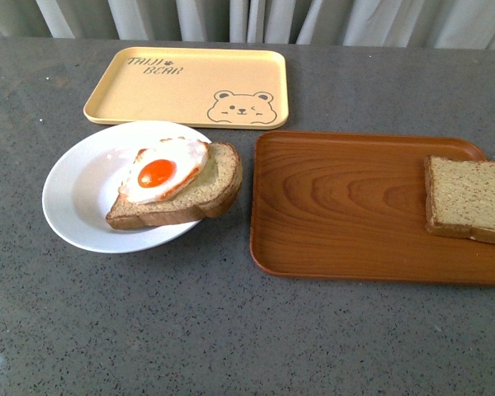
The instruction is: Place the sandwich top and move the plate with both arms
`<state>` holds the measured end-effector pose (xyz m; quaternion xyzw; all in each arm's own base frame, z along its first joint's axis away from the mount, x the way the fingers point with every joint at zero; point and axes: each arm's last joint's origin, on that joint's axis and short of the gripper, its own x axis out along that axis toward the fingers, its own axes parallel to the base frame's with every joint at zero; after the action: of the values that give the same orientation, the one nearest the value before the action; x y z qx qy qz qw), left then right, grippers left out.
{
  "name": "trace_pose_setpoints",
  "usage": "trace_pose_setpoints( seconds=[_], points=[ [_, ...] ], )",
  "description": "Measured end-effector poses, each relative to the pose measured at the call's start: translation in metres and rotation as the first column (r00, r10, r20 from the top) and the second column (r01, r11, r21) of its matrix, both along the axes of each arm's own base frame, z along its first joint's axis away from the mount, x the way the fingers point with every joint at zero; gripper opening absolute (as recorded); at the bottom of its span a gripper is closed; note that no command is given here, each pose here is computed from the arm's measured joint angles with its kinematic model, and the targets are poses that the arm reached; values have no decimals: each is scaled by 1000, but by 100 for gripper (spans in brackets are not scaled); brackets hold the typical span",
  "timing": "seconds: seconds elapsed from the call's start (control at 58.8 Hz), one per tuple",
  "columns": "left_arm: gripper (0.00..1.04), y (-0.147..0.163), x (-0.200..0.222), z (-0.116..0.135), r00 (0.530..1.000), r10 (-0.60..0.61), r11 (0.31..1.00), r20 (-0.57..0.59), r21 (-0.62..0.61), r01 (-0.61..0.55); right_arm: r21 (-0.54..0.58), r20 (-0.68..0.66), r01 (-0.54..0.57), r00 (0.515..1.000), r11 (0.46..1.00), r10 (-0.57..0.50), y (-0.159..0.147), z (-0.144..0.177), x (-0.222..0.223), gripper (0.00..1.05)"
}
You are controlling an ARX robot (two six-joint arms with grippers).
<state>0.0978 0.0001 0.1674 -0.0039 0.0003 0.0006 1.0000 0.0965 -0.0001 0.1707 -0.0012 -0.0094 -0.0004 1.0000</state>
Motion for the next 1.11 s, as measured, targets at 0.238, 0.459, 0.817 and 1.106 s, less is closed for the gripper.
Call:
trace_pose_setpoints(
  seconds=[0.238,0.459,0.817,1.106],
  points=[
    [96,0,0,0,1000,0,1000,0,0,0,0,0,0,1000,1000,0,0,0,0,96],
    [96,0,0,0,1000,0,1000,0,0,0,0,0,0,1000,1000,0,0,0,0,96],
    [96,0,0,0,1000,0,1000,0,0,0,0,0,0,1000,1000,0,0,0,0,96],
    [96,0,0,0,1000,0,1000,0,0,0,276,-509,42,854,960,109,-37,-2,29,96]
  ],
)
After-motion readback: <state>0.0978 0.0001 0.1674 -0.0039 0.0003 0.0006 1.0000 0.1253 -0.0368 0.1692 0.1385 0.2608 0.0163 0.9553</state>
